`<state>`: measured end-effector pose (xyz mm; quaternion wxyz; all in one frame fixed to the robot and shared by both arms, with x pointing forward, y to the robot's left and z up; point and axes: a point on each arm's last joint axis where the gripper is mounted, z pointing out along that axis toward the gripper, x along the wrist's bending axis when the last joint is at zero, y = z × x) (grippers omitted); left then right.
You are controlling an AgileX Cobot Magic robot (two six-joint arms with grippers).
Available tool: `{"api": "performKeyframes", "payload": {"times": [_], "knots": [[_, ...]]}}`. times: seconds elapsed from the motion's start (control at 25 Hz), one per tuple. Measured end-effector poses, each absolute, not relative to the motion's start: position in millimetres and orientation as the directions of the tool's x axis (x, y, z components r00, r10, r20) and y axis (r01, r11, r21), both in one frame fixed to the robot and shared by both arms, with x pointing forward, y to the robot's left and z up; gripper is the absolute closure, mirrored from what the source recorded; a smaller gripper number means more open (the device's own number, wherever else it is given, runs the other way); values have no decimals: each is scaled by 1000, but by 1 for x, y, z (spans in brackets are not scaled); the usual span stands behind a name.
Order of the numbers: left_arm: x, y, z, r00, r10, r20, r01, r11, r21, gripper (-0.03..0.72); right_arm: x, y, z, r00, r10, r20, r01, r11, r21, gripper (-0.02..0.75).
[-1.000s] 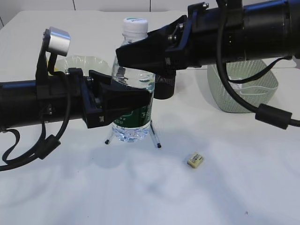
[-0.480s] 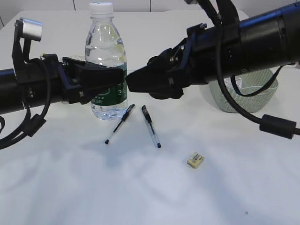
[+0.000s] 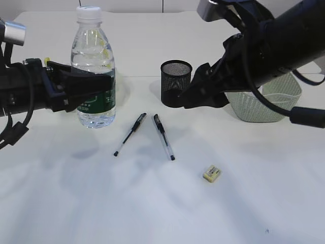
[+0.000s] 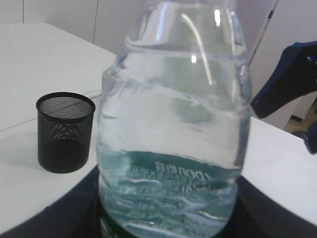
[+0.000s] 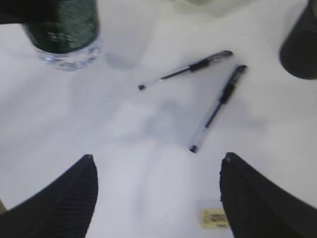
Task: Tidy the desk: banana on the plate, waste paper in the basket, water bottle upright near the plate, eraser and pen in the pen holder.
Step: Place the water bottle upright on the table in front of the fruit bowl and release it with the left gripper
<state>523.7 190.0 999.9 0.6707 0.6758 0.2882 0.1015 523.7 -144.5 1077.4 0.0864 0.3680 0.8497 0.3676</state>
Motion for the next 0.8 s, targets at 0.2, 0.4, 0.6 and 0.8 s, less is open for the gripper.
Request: {"api": "performKeyframes", "payload": {"times": [0.2,0.4,0.6,0.8], "knots": [[527,205,1000,807,541,-236,240,65,969,291,530,-160,1082,-613,790,15,635,482,604,168],[532,230,1000,774,592,-225,230,68,971,291,530,-174,1077,-537,841,-67,703,490,516,168],[537,257,1000,717,659,-225,223,88,971,291,529,-184,1074,-492,860,-134,742,494,453,168],[538,264,1000,701,676,-225,221,94,971,293,528,-186,1074,-488,860,-149,750,501,432,168]]}}
